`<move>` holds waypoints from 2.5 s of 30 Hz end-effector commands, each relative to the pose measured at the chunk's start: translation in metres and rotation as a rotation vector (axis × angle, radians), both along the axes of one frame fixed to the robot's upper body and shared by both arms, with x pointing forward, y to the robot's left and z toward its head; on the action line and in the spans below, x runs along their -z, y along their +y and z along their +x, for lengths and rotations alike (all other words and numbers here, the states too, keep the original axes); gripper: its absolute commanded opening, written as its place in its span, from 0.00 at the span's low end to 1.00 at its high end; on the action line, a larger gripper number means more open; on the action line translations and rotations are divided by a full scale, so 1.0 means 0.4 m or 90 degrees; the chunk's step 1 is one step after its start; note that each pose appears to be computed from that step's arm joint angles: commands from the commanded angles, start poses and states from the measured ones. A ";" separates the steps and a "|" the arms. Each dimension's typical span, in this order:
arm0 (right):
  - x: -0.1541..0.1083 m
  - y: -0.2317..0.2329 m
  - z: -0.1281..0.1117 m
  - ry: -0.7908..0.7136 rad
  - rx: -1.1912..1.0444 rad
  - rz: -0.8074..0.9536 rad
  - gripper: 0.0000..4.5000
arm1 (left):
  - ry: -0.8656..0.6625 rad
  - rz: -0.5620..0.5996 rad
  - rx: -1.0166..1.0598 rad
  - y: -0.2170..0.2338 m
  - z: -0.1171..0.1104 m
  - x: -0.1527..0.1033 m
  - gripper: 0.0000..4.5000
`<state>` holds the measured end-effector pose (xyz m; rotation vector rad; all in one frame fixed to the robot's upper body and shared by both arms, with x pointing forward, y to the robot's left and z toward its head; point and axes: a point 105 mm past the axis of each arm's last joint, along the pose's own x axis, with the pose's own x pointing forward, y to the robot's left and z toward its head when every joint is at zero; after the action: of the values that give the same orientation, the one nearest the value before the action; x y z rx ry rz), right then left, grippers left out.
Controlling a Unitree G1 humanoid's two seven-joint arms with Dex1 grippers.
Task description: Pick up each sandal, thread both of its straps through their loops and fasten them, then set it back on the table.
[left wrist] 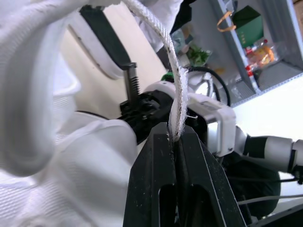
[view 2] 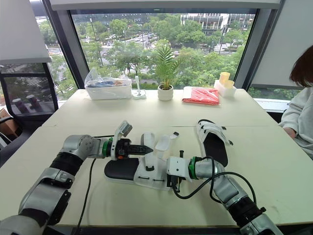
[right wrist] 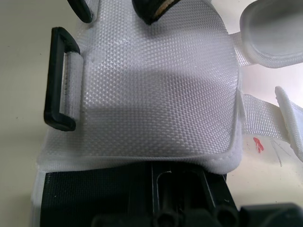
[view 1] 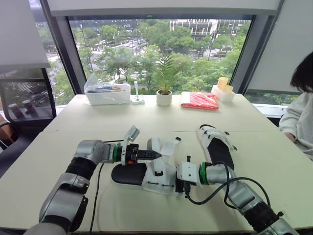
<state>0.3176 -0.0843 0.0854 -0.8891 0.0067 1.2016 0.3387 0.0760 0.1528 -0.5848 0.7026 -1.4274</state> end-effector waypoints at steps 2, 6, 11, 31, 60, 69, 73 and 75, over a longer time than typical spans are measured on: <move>0.090 -0.034 -0.007 0.062 0.039 -0.062 0.00 | -0.028 0.001 0.039 0.011 -0.002 -0.017 0.01; 0.092 -0.038 -0.006 0.061 0.041 -0.066 0.00 | -0.024 -0.003 0.054 0.018 -0.005 -0.022 0.01; 0.092 -0.038 -0.006 0.060 0.042 -0.066 0.00 | -0.028 0.011 0.067 0.024 -0.011 -0.006 0.01; 0.099 -0.036 -0.012 0.059 0.039 -0.074 0.00 | -0.003 -0.019 0.091 -0.004 -0.027 -0.046 0.01; 0.108 -0.033 -0.016 0.059 0.033 -0.085 0.00 | -0.048 0.020 0.093 0.002 -0.029 -0.010 0.01; 0.111 -0.027 -0.017 0.060 0.030 -0.084 0.00 | -0.052 0.042 0.093 0.017 -0.028 0.010 0.01; 0.111 -0.026 -0.016 0.059 0.031 -0.083 0.00 | -0.053 0.045 0.095 0.019 -0.029 0.015 0.01; 0.111 -0.025 -0.016 0.058 0.031 -0.083 0.00 | -0.057 0.049 0.097 0.019 -0.029 0.019 0.01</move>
<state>0.3170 -0.0818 0.0840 -0.9218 -0.0108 1.1909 0.3275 0.0816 0.1433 -0.4330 0.7516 -1.5392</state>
